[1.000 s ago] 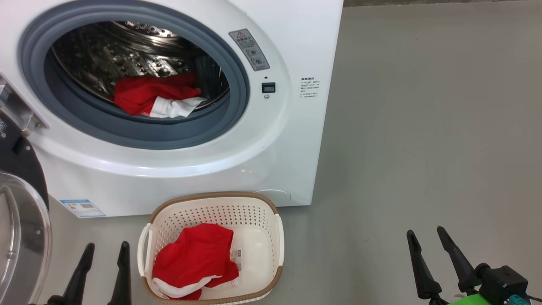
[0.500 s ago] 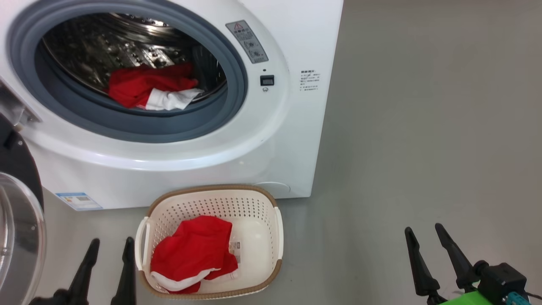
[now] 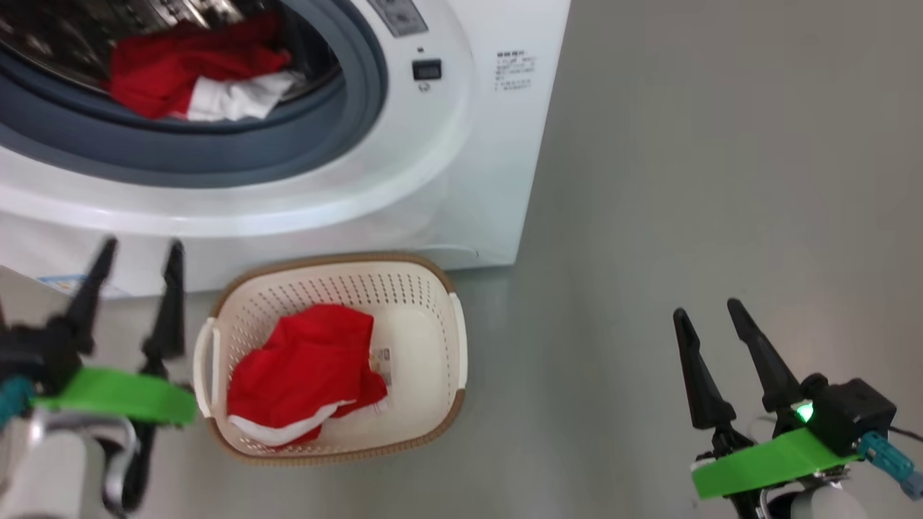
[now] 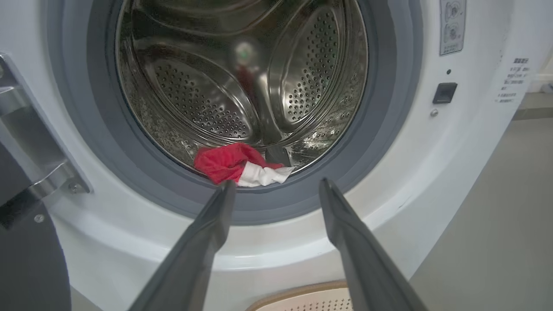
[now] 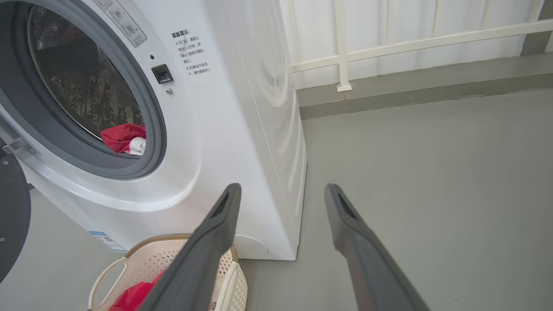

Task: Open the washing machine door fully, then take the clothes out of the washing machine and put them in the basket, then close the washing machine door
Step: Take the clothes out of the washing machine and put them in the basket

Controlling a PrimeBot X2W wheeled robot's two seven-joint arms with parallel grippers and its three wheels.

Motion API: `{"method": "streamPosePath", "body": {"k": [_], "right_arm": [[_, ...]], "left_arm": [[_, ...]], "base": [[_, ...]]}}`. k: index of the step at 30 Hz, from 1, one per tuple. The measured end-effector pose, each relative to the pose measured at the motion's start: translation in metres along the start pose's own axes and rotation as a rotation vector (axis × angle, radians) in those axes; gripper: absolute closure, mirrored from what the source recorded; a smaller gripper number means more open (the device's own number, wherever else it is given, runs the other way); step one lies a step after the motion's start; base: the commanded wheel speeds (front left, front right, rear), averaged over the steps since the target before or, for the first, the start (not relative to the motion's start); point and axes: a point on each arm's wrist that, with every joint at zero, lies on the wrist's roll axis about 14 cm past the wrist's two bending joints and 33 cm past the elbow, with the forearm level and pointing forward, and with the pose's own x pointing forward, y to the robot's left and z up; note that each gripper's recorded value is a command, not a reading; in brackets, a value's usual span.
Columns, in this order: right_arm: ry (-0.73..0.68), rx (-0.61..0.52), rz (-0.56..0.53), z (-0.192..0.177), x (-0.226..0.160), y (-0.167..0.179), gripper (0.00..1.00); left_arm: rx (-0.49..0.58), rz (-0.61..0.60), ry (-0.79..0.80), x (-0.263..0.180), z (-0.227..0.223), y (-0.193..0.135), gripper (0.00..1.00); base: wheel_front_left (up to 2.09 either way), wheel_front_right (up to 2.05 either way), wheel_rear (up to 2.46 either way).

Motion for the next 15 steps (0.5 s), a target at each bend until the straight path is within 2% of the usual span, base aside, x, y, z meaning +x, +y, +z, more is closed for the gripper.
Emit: {"method": "streamPosePath", "body": {"k": [8, 15], "right_arm": [[0.028, 0.019, -0.02, -0.016, 0.023, -0.011, 0.0], [0.052, 0.024, -0.05, -0.028, 0.032, -0.025, 0.0]], "left_arm": [[0.172, -0.036, 0.013, 0.076, -0.007, 0.004, 0.0], [0.273, -0.063, 0.074, 0.112, -0.035, -0.001, 0.0]], "base": [[0.0, 0.0, 0.0], [0.0, 0.0, 0.0]]}}
